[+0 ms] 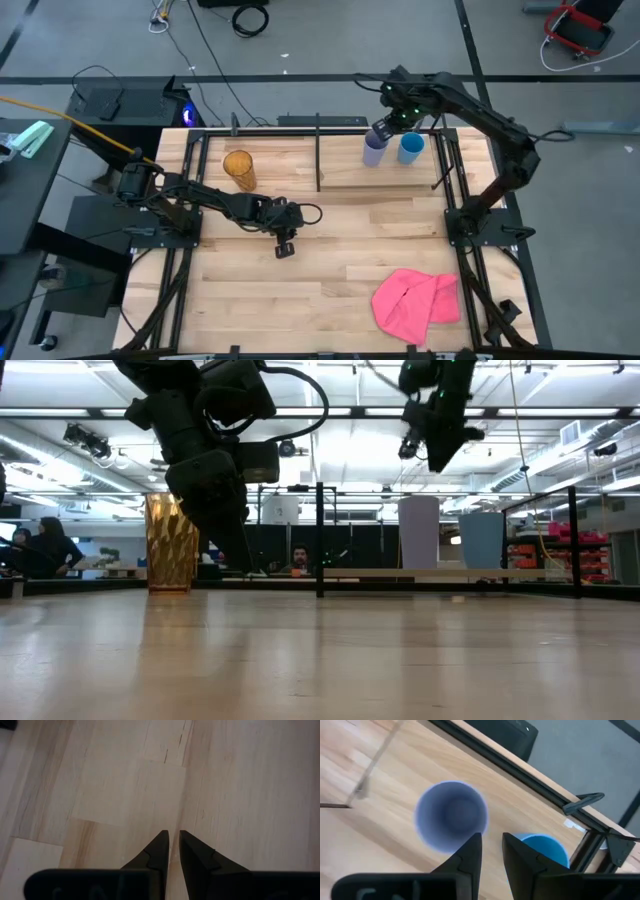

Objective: Stack small to large cups/mugs on shelf
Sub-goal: Put the brown cup on the shelf

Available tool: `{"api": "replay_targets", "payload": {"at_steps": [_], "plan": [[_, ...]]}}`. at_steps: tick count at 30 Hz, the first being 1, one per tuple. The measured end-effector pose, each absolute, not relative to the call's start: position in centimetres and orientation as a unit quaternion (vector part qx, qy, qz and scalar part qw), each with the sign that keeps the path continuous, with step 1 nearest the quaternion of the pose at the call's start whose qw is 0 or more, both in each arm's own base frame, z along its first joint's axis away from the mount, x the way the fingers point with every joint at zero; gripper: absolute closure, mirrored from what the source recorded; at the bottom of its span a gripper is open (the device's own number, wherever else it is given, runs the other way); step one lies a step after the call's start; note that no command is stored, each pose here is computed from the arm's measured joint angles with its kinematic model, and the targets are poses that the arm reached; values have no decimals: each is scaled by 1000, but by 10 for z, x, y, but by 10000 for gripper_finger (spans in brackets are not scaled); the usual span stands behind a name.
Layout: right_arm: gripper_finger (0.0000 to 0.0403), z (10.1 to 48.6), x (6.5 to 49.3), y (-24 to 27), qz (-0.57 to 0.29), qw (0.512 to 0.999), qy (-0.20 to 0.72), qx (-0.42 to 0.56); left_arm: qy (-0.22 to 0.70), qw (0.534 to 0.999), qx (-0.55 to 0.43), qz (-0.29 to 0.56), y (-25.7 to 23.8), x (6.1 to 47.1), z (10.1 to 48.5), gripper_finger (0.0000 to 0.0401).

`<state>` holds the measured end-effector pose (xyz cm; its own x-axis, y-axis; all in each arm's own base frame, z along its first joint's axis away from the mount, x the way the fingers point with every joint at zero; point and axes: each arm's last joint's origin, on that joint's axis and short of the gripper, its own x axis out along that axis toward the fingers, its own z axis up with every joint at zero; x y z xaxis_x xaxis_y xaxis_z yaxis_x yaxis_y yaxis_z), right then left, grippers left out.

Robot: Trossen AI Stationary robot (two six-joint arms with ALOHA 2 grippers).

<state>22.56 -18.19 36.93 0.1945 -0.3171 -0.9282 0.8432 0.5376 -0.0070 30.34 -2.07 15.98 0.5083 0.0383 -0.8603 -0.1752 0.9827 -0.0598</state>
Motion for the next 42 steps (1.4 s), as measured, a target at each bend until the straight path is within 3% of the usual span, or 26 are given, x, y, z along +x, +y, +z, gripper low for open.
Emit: {"api": "replay_targets", "payload": {"at_steps": [12, 24, 34, 42], "plan": [[318, 407, 236, -69, -293, 819, 454, 193, 484, 870, -71, 62, -21, 305, 161, 349], [319, 397, 261, 46, -235, 866, 437, 62, 467, 879, -69, 67, -20, 308, 163, 349], [319, 317, 260, 101, -277, 840, 466, 14, 466, 878, -47, 97, -18, 311, 169, 349], [319, 237, 248, 109, -308, 833, 454, 66, 507, 853, -10, 126, -10, 319, 219, 349]]}}
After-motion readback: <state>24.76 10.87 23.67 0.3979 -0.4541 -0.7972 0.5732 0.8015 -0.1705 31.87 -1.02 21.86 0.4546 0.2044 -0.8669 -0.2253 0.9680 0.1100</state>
